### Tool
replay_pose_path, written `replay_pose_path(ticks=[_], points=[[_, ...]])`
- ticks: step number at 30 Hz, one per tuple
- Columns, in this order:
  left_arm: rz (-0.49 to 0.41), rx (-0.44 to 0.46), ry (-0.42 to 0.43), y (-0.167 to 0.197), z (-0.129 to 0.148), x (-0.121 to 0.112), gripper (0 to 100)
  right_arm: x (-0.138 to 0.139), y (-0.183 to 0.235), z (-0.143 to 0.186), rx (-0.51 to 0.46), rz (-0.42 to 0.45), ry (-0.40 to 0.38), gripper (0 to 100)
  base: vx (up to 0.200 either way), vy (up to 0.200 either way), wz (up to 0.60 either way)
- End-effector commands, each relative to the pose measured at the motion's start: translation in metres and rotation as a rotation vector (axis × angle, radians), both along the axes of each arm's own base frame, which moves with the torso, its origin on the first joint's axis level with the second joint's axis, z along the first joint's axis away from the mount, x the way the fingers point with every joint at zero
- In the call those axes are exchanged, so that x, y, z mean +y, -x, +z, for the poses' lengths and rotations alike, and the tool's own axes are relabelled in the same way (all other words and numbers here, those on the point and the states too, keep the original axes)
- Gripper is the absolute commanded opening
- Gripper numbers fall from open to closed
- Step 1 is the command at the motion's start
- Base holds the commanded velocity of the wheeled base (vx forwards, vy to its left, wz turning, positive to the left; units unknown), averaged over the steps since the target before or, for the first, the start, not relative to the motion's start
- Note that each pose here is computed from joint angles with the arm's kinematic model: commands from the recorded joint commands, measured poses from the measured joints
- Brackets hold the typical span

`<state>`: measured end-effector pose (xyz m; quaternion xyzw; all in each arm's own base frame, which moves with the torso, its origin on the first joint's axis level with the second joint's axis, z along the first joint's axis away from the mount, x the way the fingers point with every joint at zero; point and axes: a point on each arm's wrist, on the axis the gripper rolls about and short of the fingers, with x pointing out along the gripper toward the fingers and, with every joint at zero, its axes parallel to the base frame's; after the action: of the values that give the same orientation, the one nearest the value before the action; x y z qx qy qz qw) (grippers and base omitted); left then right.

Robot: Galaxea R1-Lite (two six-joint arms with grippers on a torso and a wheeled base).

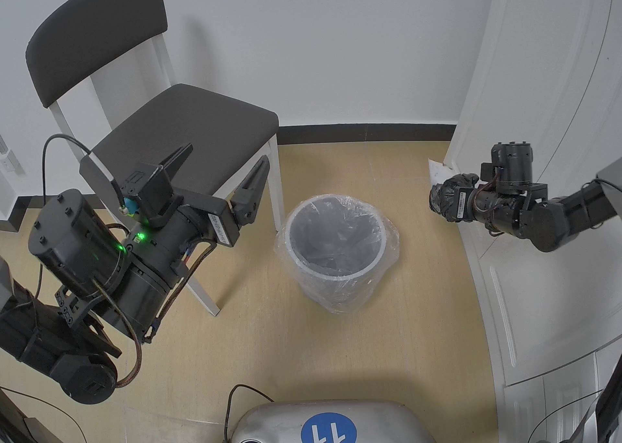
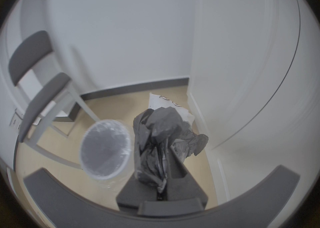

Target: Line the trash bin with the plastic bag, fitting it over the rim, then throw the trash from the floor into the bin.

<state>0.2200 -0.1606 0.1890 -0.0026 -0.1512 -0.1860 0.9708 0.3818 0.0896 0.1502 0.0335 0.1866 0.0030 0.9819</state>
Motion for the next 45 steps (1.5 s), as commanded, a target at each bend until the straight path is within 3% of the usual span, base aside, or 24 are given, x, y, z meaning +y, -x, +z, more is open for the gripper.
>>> replay_pose_path(ticks=[1,6,8,14,20,45], points=[[-0.030,-0.073,0.028,0.011,0.020,0.008,100,0.025,0.083,0.054,-0.226,0.180,0.012,0,0.000,0.000,0.00],[-0.029,-0.095,0.037,0.015,0.027,0.011,100,0.039,0.115,0.053,-0.268,0.269,0.041,0,0.000,0.000,0.00],[-0.016,-0.116,0.014,0.017,0.029,0.013,100,0.048,0.133,0.049,-0.288,0.331,0.076,0,0.000,0.000,0.00],[0.023,-0.131,-0.030,0.016,0.029,0.018,100,0.055,0.156,0.042,-0.332,0.402,0.137,0,0.000,0.000,0.00],[0.047,-0.131,-0.038,0.013,0.028,0.022,100,0.052,0.161,0.040,-0.367,0.411,0.162,0,0.067,0.000,0.00],[0.042,-0.126,-0.040,0.012,0.027,0.020,100,0.062,0.158,0.028,-0.326,0.445,0.171,0,0.176,0.000,0.00]])
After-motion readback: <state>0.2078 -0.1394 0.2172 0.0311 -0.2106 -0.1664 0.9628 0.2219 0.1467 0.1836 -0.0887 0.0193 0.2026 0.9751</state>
